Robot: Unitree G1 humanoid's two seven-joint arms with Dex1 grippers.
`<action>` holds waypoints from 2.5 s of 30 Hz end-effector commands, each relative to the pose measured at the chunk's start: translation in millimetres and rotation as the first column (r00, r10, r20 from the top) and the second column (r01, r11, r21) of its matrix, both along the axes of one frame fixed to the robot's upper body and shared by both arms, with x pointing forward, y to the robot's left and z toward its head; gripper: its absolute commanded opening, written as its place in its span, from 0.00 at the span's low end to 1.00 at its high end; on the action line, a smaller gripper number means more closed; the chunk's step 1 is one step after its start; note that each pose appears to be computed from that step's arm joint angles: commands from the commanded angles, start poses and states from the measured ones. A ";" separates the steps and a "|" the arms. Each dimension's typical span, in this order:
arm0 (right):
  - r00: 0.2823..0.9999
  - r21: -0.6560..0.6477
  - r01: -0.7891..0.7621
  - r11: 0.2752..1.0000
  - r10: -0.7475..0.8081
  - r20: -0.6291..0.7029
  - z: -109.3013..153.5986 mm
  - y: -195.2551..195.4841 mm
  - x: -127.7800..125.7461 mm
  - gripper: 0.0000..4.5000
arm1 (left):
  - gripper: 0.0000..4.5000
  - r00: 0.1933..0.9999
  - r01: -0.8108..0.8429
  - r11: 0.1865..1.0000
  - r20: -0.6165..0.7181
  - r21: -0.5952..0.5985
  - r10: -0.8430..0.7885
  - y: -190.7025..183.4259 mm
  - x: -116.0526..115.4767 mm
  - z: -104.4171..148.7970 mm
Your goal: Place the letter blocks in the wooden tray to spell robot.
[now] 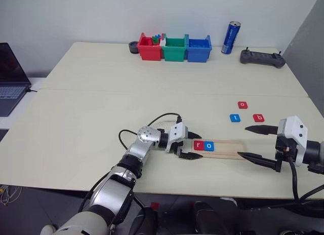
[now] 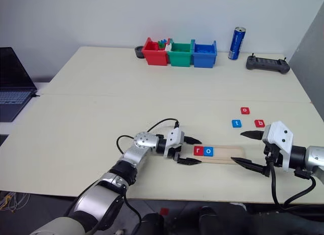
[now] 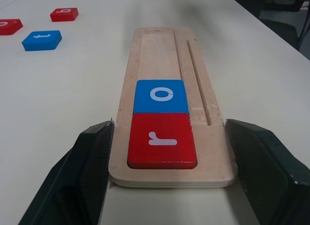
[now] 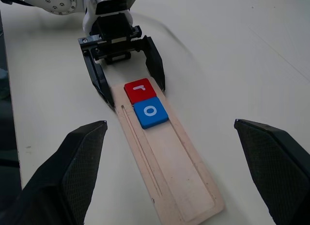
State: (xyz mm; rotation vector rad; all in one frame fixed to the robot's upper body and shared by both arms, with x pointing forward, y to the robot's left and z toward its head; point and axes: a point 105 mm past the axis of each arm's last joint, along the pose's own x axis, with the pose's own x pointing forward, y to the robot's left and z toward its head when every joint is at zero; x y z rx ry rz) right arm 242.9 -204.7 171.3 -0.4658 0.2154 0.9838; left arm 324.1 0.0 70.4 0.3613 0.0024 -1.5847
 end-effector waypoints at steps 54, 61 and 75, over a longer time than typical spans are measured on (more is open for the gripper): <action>0.997 0.080 0.033 0.996 -0.038 0.066 10.2 6.8 18.8 1.00 | 0.99 0.981 -0.185 0.951 0.006 -0.249 0.192 21.2 12.0 51.5; 0.995 0.092 0.075 0.993 -0.081 0.060 3.5 -1.2 23.3 1.00 | 0.99 0.957 -0.289 0.907 -0.073 -0.307 0.280 27.2 -11.6 51.5; 0.977 0.051 0.200 0.978 -0.203 0.060 -7.9 -28.7 51.9 1.00 | 0.99 0.964 -0.267 0.926 -0.068 -0.267 0.259 39.4 -24.2 51.9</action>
